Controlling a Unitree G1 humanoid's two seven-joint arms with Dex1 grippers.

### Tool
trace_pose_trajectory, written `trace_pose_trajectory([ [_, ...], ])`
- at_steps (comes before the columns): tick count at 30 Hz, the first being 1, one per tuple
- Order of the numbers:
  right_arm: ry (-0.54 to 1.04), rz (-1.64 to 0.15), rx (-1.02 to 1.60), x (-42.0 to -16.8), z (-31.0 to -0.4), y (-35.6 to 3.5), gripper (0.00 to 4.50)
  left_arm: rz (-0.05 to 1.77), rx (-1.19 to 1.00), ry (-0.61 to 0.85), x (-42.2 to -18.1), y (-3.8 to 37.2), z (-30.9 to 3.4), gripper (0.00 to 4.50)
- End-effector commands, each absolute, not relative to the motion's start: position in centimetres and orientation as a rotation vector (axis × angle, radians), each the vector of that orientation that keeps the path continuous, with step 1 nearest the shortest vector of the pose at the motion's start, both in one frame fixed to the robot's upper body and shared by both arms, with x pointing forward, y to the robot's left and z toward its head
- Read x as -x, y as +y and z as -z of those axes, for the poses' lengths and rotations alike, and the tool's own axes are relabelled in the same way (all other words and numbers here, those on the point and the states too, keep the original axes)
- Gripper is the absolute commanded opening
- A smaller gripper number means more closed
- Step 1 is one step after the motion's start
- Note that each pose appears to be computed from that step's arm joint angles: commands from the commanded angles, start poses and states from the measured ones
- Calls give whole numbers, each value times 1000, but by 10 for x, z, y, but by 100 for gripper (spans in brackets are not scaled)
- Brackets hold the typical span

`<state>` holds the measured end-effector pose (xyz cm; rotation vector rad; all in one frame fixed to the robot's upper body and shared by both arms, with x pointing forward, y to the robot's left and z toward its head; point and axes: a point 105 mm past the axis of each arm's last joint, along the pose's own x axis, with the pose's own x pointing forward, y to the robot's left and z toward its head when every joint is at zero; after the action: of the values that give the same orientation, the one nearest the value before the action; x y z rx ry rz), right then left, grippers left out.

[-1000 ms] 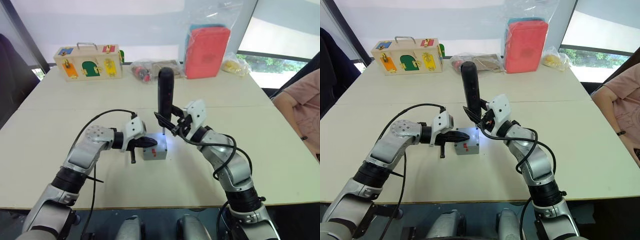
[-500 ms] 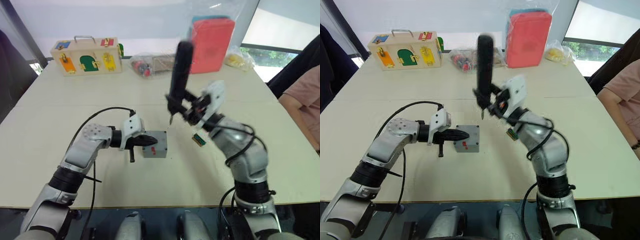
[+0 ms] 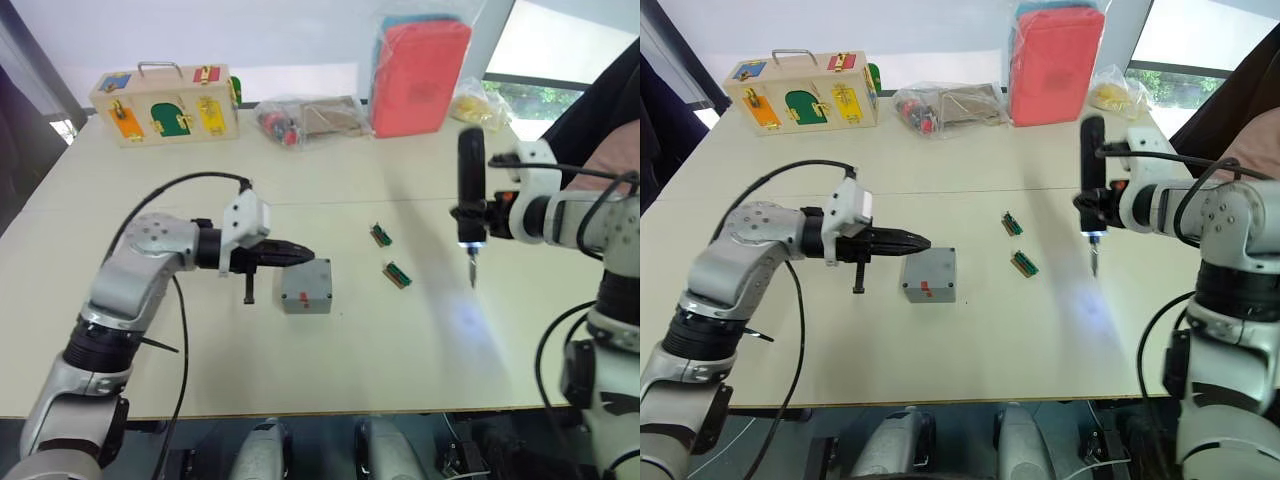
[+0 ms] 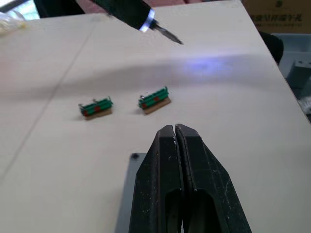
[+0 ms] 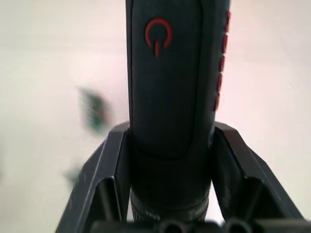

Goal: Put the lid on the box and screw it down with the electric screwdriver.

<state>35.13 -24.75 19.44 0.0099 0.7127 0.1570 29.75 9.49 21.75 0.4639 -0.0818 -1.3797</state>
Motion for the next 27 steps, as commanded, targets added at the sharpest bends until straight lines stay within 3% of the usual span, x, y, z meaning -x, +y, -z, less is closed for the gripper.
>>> trace_pose_trajectory([
  [1,735,-174,37,-354,-207,-246,180,1389,-475,-148,-289,92,-232,0],
  [3,781,-169,46,-354,-202,-249,180,1385,-471,-156,-288,90,-234,0],
  [7,943,-127,64,-356,-163,-261,180,1370,-440,-188,-278,90,-240,0],
  [14,997,-113,87,-363,-140,-270,180,1352,-429,-192,-273,89,-244,0],
  [16,986,-124,83,-366,-141,-269,273,1344,-431,-185,-273,90,-243,0],
  [21,852,-179,132,-376,-170,-262,427,1269,-471,-143,-276,104,-241,0],
  [23,781,-226,175,-378,-186,-254,444,1223,-473,-123,-280,112,-239,0],
  [27,460,-487,335,-371,-241,-204,444,1079,-469,-39,-291,140,-225,0],
])
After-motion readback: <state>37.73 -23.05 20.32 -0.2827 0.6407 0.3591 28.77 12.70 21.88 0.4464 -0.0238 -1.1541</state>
